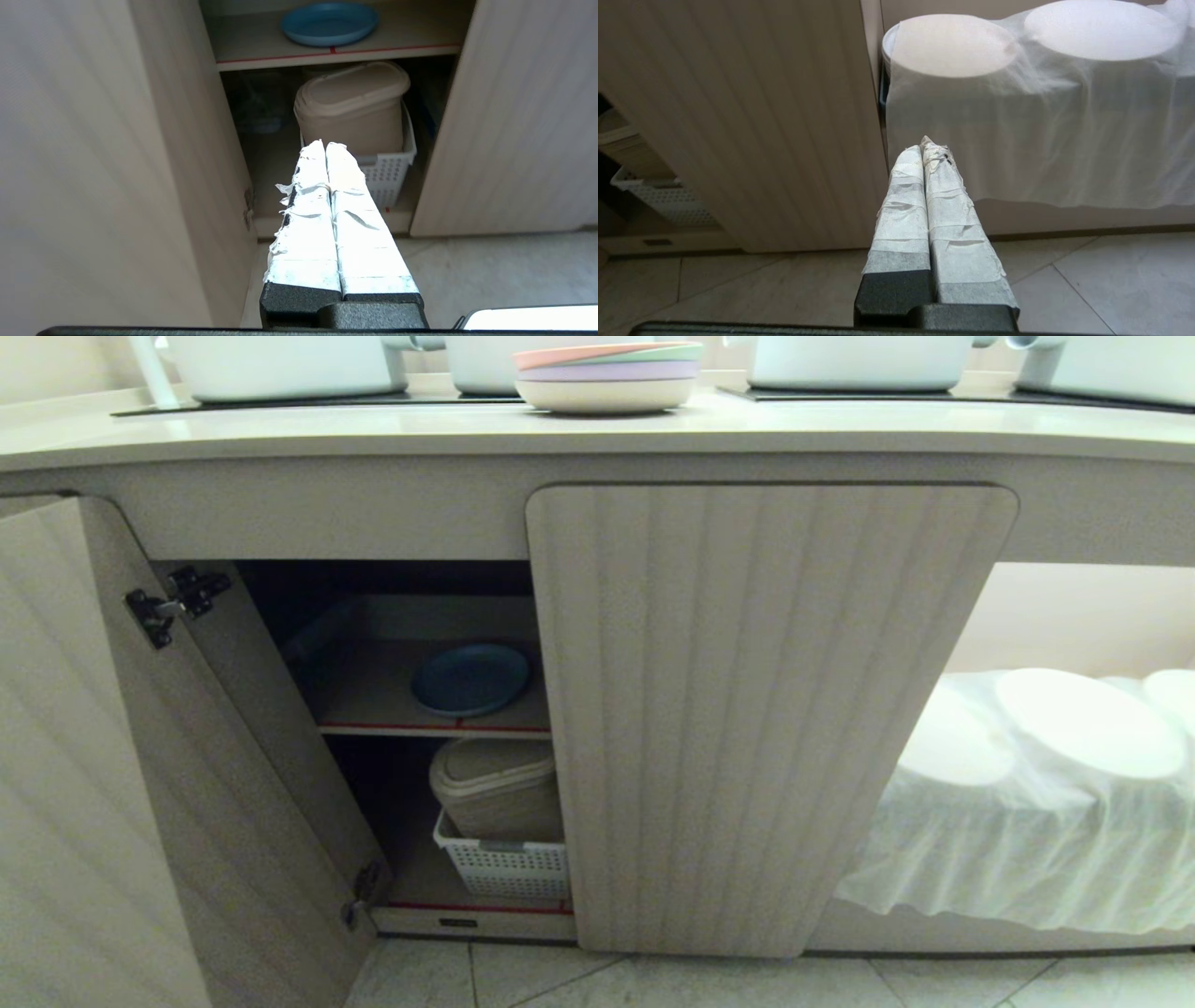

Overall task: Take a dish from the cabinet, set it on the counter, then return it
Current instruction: Close the cabinet door

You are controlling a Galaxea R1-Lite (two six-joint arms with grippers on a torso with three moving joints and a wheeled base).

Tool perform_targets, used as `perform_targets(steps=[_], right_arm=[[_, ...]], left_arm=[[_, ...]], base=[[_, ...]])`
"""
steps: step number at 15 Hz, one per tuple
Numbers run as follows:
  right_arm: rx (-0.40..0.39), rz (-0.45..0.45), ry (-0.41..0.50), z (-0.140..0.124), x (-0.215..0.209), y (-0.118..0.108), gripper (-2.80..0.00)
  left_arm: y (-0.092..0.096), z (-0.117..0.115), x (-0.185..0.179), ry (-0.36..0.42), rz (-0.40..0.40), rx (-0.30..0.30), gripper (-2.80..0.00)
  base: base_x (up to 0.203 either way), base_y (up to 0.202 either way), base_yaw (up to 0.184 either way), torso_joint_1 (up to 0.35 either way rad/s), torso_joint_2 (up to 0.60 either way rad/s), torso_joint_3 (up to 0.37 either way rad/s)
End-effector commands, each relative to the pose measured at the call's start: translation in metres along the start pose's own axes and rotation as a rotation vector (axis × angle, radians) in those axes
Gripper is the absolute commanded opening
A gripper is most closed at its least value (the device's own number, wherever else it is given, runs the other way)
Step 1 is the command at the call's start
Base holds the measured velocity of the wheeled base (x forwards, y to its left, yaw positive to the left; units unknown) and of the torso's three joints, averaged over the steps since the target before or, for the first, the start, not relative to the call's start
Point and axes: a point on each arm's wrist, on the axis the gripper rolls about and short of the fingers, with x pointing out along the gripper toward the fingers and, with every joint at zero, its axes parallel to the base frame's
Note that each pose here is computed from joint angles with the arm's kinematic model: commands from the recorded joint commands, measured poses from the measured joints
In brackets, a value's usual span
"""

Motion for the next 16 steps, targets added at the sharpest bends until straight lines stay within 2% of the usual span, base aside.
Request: perform_targets(steps=[1, 13, 16], right_arm=[[0.002, -0.001, 0.000, 0.0000, 0.0000, 0.0000, -2.80], [0.002, 0.001, 0.000, 0.0000, 0.0000, 0.0000, -2.80], [0.000, 0.000, 0.000, 0.0000, 0.0000, 0.0000, -2.80]], left_arm=[[0.0000, 0.0000, 0.0000, 0.000, -0.001, 0.001, -2.80], [0.0000, 0.0000, 0.0000, 0.000, -0.001, 0.001, -2.80], [0.0000, 0.0000, 0.0000, 0.000, -0.001, 0.001, -2.80]], base=[[-0.194, 0.000, 0.001, 0.002, 0.00, 0.005], [-0.190, 0.000, 0.000, 0.002, 0.00, 0.002], [-0.021, 0.000, 0.000, 0.001, 0.00, 0.004]])
